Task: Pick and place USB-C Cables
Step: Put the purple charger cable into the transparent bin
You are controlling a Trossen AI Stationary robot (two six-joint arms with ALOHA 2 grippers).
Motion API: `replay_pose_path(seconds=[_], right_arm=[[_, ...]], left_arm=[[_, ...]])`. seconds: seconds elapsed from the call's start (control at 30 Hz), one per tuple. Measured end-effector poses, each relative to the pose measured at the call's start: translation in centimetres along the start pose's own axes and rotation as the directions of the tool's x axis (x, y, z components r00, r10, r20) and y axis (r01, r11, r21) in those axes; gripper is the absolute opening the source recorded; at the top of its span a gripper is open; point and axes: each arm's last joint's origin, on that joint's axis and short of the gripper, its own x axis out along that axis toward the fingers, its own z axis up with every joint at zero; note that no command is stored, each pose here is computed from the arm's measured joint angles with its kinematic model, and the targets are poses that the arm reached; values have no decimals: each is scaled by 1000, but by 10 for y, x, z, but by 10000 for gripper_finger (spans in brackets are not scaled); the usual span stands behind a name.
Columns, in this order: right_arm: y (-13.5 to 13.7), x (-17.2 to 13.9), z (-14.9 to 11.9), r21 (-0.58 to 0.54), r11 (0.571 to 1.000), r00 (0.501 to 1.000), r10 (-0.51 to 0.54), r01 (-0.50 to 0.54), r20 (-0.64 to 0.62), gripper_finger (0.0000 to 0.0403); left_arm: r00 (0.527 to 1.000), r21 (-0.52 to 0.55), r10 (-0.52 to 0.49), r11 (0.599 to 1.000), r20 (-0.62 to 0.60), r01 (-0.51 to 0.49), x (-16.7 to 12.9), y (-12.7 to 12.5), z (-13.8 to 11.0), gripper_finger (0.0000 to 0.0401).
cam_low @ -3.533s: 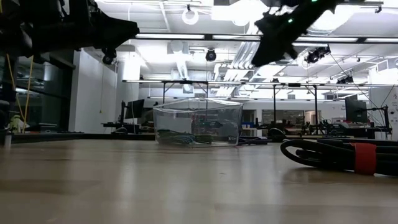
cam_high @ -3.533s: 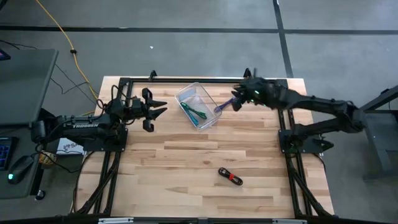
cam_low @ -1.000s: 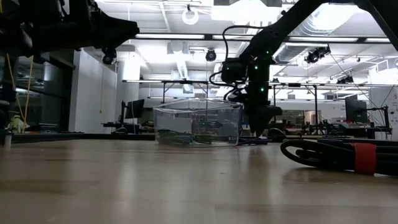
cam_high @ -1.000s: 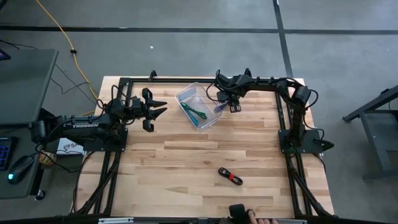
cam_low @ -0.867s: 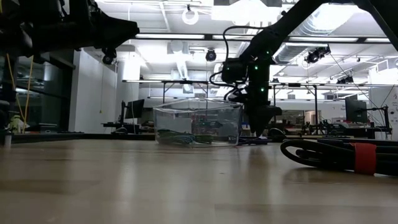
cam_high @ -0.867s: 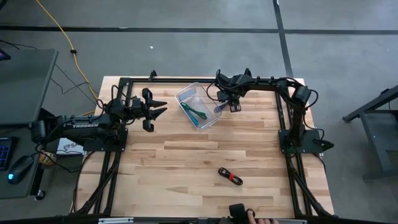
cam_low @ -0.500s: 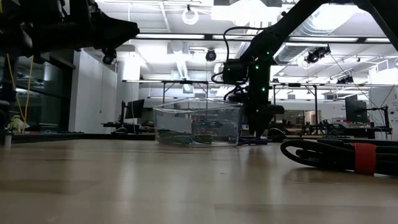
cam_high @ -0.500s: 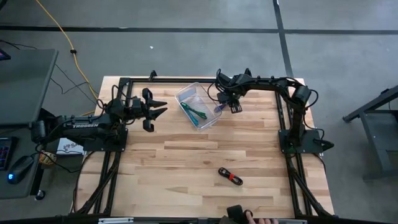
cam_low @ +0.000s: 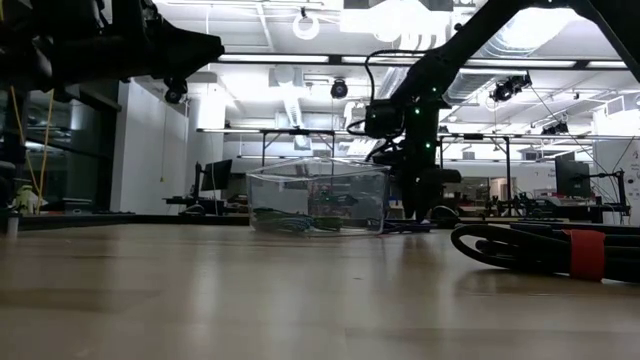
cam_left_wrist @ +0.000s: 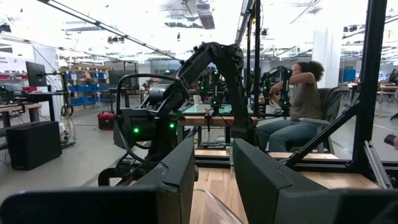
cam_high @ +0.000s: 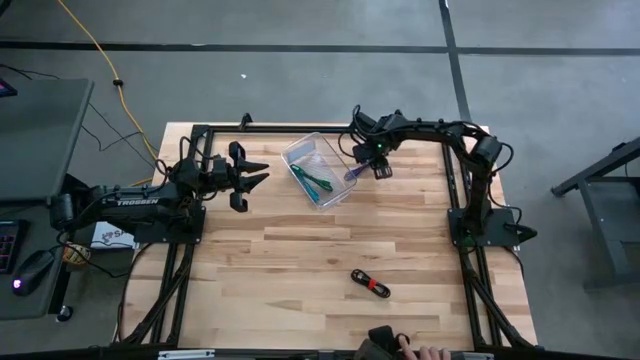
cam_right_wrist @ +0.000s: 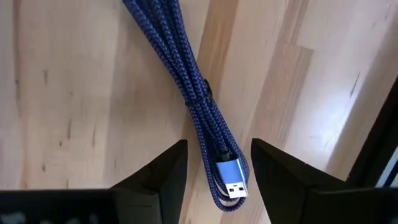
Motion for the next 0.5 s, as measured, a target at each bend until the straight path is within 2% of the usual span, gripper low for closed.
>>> replay_pose_path(seconds=[0.27,0.5], right_arm=[[9,16,-5,-25,1000,1000,-6,7,6,169],[9,18,-6,-23,1000,1000,-19,20,17,169]], left_arm=[[1000,0,0,1000,0,0,0,0,0,90],[1000,0,0,1000,0,0,0,0,0,90]])
